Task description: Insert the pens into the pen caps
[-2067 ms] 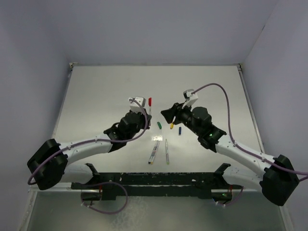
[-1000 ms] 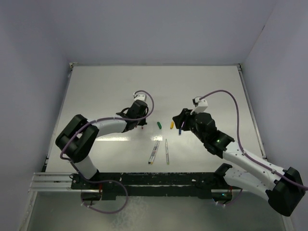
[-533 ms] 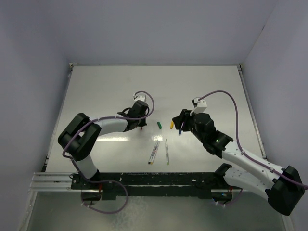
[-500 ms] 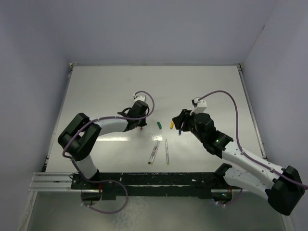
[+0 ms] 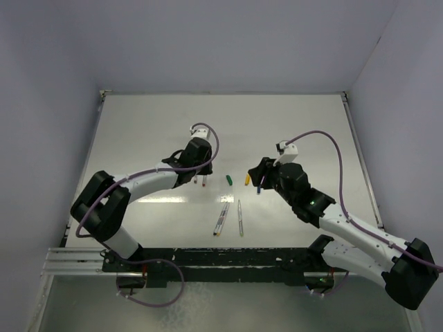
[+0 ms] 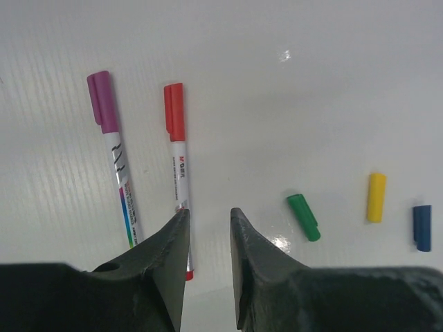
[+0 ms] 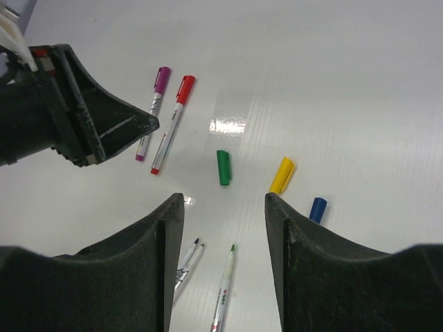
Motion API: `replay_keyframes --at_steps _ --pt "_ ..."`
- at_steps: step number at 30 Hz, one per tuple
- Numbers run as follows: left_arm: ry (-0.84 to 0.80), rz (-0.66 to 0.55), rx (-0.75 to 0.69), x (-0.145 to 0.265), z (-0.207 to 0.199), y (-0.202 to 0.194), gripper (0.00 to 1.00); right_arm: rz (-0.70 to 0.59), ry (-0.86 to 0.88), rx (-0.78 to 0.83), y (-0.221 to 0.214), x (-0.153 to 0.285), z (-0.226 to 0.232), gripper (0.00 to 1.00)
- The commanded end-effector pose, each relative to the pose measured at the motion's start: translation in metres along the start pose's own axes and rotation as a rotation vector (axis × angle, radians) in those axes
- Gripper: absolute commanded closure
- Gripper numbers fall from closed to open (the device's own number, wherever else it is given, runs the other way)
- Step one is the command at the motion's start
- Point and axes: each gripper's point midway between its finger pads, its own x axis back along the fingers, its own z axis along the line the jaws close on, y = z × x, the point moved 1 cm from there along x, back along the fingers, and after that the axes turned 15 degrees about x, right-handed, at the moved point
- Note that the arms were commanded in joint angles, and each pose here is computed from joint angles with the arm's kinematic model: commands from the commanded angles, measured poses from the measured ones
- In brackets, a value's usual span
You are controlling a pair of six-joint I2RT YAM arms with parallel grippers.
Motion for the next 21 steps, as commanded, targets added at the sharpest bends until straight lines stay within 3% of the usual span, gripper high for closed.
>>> replay_keyframes --at_steps 1,8,14,21 --pt "-0.163 -0.066 0.001 0.034 -0.037 0.035 0.67 -0.060 -0.025 -0.011 0.017 0.002 -0.004 0.47" --pt "-0.249 -0.020 -0.103 0.070 -0.044 0.005 0.68 -0.066 -0.097 -0.011 0.012 0.003 -0.018 0.45" --pt "-0.305 0.048 -0.177 0.096 -0.043 -0.042 0.69 -0.076 -0.173 -0.021 0.007 0.006 -0.036 0.27" --pt "-0.316 0.149 -0.216 0.109 -0.035 -0.092 0.68 -0.049 -0.229 -0.025 -0.001 0.008 -0.049 0.26"
